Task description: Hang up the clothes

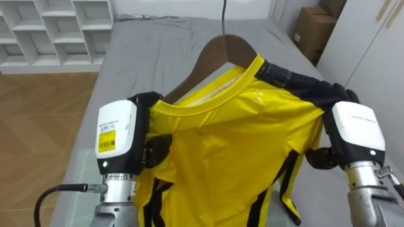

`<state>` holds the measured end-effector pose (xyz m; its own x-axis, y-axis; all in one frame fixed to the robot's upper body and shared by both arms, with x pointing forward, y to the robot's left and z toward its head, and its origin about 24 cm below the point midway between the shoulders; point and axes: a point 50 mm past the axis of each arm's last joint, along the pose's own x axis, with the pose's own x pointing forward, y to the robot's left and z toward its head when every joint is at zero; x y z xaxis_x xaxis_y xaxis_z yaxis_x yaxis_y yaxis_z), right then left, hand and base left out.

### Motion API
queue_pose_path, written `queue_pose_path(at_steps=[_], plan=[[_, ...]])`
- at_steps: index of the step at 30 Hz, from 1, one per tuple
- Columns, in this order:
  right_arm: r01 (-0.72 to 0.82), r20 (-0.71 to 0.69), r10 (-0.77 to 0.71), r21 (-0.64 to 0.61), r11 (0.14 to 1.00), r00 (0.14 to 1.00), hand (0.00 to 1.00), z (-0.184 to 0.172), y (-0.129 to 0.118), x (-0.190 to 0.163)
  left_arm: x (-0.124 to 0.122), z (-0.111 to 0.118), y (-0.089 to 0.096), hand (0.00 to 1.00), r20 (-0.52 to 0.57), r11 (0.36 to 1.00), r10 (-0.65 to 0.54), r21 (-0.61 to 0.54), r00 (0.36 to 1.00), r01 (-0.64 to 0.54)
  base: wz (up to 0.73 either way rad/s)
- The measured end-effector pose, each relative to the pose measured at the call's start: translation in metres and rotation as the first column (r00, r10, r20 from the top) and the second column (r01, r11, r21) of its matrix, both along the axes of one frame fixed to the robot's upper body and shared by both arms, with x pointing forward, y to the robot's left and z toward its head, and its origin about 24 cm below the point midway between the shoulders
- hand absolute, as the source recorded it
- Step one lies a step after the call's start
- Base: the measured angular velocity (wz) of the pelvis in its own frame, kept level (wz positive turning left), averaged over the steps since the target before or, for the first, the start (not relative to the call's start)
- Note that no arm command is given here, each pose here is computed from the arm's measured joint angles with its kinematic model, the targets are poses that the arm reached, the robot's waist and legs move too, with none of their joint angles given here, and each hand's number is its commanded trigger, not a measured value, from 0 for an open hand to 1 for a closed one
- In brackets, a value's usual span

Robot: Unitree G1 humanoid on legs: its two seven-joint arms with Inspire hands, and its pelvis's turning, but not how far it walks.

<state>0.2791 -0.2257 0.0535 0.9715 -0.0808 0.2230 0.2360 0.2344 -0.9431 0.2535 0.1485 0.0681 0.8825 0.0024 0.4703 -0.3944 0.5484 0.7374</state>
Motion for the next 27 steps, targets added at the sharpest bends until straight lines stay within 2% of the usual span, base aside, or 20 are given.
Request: queue_pose_path(at_steps=[7,9,14,27], plan=[[-0.018,-0.005,0.018,-0.080,0.997,1.000,0.00,0.013,-0.008,0.007,0.000,0.001,0.002,1.00,0.007,1.000,-0.013,0.021,1.000,0.013,0.00],[-0.034,0.010,0.036,-0.120,0.992,0.999,0.00,0.023,-0.010,0.012,-0.001,0.002,0.004,1.00,0.006,0.994,-0.039,0.106,0.999,0.038,0.00],[-0.048,-0.010,0.047,-0.189,0.981,0.999,0.00,0.032,-0.015,0.014,-0.002,0.007,0.006,1.00,0.033,0.986,-0.065,0.157,0.997,0.059,0.00],[-0.095,-0.112,0.071,-0.234,0.967,0.991,0.00,0.018,-0.019,0.008,-0.003,0.006,0.010,1.00,0.031,0.972,-0.090,0.219,0.995,0.081,0.02]])
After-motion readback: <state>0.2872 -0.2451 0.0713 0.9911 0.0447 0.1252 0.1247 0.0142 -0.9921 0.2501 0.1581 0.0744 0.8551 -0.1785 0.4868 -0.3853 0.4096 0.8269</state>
